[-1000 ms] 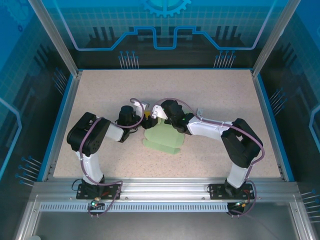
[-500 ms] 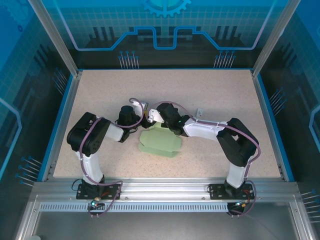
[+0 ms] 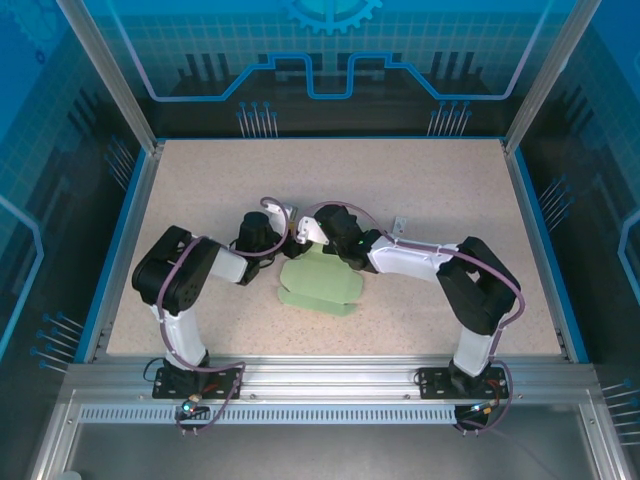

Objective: Fold the paper box

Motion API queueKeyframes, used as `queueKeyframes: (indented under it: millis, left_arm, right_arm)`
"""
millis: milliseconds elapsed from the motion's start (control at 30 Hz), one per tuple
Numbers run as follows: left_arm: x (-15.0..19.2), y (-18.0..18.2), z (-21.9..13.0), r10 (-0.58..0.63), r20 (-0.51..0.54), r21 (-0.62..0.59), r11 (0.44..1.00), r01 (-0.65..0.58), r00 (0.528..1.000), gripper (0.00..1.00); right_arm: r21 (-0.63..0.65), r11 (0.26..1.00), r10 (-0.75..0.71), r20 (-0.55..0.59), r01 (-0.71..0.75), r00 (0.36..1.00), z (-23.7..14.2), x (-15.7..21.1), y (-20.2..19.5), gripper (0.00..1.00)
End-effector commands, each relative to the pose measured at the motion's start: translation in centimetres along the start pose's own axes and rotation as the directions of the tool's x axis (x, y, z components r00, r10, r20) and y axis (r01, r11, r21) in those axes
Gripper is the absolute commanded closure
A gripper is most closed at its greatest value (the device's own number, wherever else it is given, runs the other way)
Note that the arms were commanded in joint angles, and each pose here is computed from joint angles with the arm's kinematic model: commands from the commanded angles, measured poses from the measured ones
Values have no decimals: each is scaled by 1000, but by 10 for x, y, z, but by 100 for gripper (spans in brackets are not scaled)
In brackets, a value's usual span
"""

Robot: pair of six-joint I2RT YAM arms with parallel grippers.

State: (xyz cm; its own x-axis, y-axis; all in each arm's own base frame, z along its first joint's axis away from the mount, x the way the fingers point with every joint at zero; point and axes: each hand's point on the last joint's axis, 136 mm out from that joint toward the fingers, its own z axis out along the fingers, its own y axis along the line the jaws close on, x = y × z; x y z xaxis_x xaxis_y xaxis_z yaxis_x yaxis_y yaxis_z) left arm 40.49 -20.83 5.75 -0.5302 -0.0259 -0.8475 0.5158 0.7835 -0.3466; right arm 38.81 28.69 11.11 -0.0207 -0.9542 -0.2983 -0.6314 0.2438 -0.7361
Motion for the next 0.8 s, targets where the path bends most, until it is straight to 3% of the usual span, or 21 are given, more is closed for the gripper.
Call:
queueKeyframes:
  millis: [0,200,400,767]
  left_arm:
    - [9,2,-5,22,-37,-36,999,-24,999,43]
    - [4,4,-1,39,-26,-79,996,-41,999,52]
    - [-16,11,1,16,49,-144,990,-9,999,62]
    - [-30,-4,-3,21,56,-87,996,-16,998,49]
  right_arm:
    - [54,997,59,16,-60,998,-12,-5,-29,100]
    - [27,997,66,44,-67,997,-18,-9,-25,100]
    - [-7,998,65,36,-65,997,-19,-7,-13,100]
    - [-40,997,59,24,-58,998,-15,-5,-4,100]
